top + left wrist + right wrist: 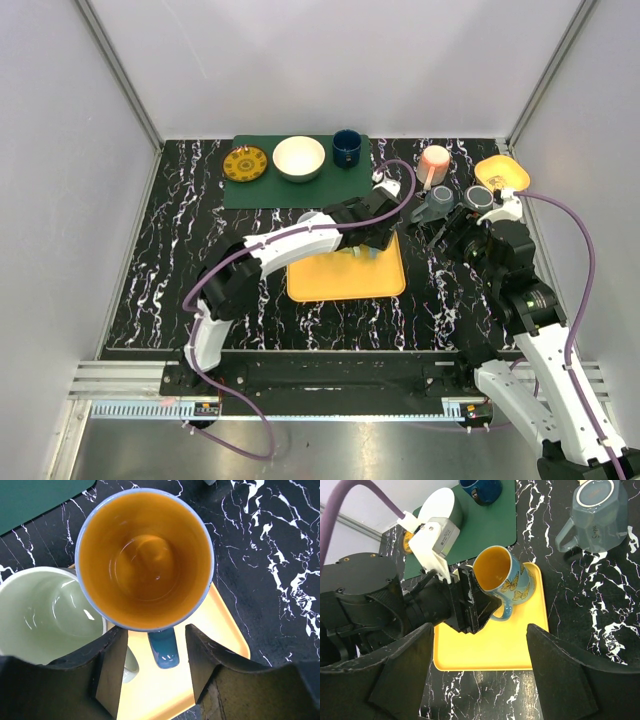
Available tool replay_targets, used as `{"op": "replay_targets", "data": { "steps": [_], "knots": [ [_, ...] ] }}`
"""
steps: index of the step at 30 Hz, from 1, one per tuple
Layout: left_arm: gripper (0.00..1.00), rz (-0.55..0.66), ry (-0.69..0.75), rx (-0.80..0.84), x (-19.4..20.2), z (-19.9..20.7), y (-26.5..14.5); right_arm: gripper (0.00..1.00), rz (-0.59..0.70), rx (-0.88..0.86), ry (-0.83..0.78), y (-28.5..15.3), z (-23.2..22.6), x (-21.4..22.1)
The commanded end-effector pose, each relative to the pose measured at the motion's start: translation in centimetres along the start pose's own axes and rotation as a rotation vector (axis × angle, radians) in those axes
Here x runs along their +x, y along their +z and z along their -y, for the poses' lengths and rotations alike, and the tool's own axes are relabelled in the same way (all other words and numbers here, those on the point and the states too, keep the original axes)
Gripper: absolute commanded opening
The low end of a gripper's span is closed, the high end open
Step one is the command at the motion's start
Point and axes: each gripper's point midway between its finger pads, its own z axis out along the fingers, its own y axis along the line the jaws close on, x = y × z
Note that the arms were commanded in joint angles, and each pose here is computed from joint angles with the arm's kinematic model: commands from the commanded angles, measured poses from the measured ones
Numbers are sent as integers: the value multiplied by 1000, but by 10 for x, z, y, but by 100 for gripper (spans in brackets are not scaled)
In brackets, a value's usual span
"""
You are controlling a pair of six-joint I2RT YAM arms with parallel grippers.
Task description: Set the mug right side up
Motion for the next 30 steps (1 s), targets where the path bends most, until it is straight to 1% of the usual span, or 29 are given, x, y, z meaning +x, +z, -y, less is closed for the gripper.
{"op": "replay_targets", "data": {
  "steps": [1, 5, 7, 9, 10, 12, 13, 15, 19, 20, 22, 23, 25, 26, 27, 28, 29, 30],
  "knots": [
    [52, 5, 2, 31, -12, 7, 1, 80, 14, -23, -2, -1, -4, -3],
    [50, -10, -2, 32, -8, 7, 9, 80, 9, -21, -1, -1, -4, -1],
    [46, -10, -6, 31, -9, 5, 11, 80, 8, -20, 2, 0, -3, 0],
    [38, -5, -5, 37, -12, 6, 11, 80, 8, -21, 4, -1, -3, 0],
    [27, -4, -5, 34, -13, 6, 11, 80, 9, -19, 3, -1, -2, 0],
    [19, 7, 0, 37, -17, 6, 9, 79, 7, -20, 1, -1, -3, 0],
    [11, 11, -1, 37, -19, 7, 8, 80, 11, -22, 2, -1, -4, -1],
    [1, 15, 0, 40, -20, 6, 5, 79, 9, -21, 2, -1, -4, -1],
    [0, 33, 2, 95, -23, 13, -6, 79, 18, -28, 4, -4, -6, -4],
    [0, 56, -1, 132, -31, 19, -18, 79, 19, -29, 4, -5, -6, -4],
    [0, 84, -8, 161, -34, 23, -28, 79, 27, -35, 9, -8, -9, -8],
    [0, 127, -20, 186, -46, 24, -46, 79, 31, -38, 9, -11, -10, -9],
    [0, 169, -31, 216, -49, 25, -59, 79, 38, -44, 9, -14, -12, -12],
    [0, 233, -51, 248, -66, 27, -81, 79, 44, -48, 9, -17, -13, -13],
    [0, 236, -53, 252, -61, 24, -85, 80, 47, -50, 10, -17, -13, -14],
    [0, 258, -58, 263, -64, 24, -93, 81, 53, -53, 9, -18, -13, -15],
    [0, 319, -77, 293, -78, 24, -114, 81, 64, -54, 8, -20, -13, -16],
    [0, 320, -80, 299, -72, 22, -117, 82, 67, -50, 7, -19, -10, -13]
  ]
}}
